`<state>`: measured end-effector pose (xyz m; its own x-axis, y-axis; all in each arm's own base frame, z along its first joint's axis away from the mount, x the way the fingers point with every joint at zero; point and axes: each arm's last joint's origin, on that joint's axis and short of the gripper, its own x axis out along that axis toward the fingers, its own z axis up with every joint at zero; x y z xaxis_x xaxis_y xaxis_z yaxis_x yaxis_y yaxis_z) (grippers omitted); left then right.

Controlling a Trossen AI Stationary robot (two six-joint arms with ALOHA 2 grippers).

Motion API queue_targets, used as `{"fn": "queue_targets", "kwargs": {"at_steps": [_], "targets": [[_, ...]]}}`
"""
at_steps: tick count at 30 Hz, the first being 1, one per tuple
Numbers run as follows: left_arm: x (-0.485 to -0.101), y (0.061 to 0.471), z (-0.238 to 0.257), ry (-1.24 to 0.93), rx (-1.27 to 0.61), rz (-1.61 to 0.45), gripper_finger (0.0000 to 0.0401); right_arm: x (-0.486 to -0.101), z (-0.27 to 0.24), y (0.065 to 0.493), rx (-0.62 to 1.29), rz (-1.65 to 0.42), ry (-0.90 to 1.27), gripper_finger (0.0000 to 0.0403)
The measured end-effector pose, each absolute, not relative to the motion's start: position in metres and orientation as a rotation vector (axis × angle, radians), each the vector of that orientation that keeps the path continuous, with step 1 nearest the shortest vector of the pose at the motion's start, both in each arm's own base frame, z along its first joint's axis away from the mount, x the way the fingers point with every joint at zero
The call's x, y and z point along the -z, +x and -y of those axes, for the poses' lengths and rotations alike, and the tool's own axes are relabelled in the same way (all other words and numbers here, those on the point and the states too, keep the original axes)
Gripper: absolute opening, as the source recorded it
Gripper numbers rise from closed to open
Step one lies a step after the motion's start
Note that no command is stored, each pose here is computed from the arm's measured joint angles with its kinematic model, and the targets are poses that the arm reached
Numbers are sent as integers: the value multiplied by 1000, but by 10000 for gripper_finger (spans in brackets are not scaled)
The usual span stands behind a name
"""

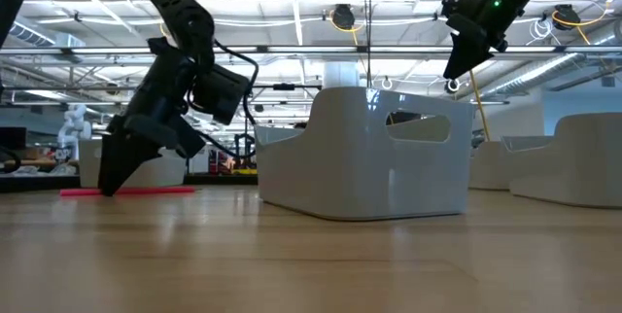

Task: Sort crayons/erasers/pens/pencils in bins
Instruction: Put the pink pencil into the top right gray bin

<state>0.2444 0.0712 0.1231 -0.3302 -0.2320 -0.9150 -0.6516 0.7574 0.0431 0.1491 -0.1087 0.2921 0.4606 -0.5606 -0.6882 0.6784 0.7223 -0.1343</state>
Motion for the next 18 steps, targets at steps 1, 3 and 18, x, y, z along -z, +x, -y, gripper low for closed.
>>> {"fn": "queue_targets", "kwargs": {"at_steps": [1, 3, 18], "targets": [[-121, 243, -71, -679, -493, -1903, 198, -292, 109, 149, 767, -780, 168, 130], [-120, 243, -70, -678, -477, -1901, 163, -292, 109, 149, 767, -780, 168, 130], [-121, 249, -71, -632, -486, -1826, 24, -292, 108, 150, 743, -769, 196, 130]]}}
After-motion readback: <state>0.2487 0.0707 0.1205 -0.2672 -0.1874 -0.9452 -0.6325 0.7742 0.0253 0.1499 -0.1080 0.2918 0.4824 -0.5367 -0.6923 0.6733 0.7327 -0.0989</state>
